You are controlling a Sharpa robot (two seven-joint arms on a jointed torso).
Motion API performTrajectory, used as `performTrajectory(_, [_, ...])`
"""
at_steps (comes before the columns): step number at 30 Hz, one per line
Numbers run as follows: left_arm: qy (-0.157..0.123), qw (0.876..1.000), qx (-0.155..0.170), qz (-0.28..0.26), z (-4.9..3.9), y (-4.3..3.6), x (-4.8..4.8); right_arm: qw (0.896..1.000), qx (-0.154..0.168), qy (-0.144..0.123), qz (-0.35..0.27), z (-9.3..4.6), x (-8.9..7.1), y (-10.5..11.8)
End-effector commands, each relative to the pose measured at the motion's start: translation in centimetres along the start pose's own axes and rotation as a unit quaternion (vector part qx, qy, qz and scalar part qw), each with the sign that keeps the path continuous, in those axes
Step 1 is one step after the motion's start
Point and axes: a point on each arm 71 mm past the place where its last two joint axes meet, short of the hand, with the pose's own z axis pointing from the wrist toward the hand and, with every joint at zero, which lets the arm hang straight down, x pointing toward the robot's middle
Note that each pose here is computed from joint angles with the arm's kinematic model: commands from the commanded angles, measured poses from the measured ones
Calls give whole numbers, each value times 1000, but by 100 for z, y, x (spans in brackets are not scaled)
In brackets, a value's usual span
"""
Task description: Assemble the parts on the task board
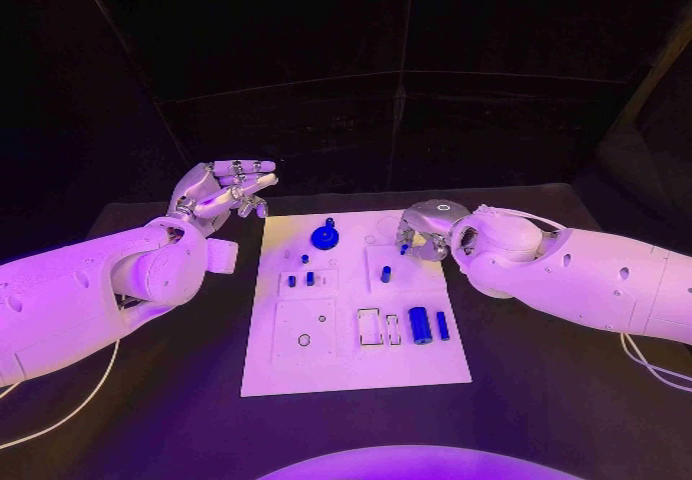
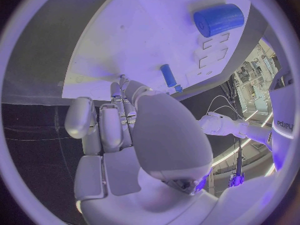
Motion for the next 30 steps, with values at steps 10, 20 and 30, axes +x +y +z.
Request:
performTrajectory(10, [-1,1000,8,-2,4,-19,-25,999,-5,-34,15,-139,-95,22])
performTrajectory(20, [-1,1000,8,-2,12,-14,-27,994,-64,-79,44,-298,-296,387])
performTrajectory(30, [2,1000,7,-3,28,-8,7,990,-108,-79,50,-260,-350,754])
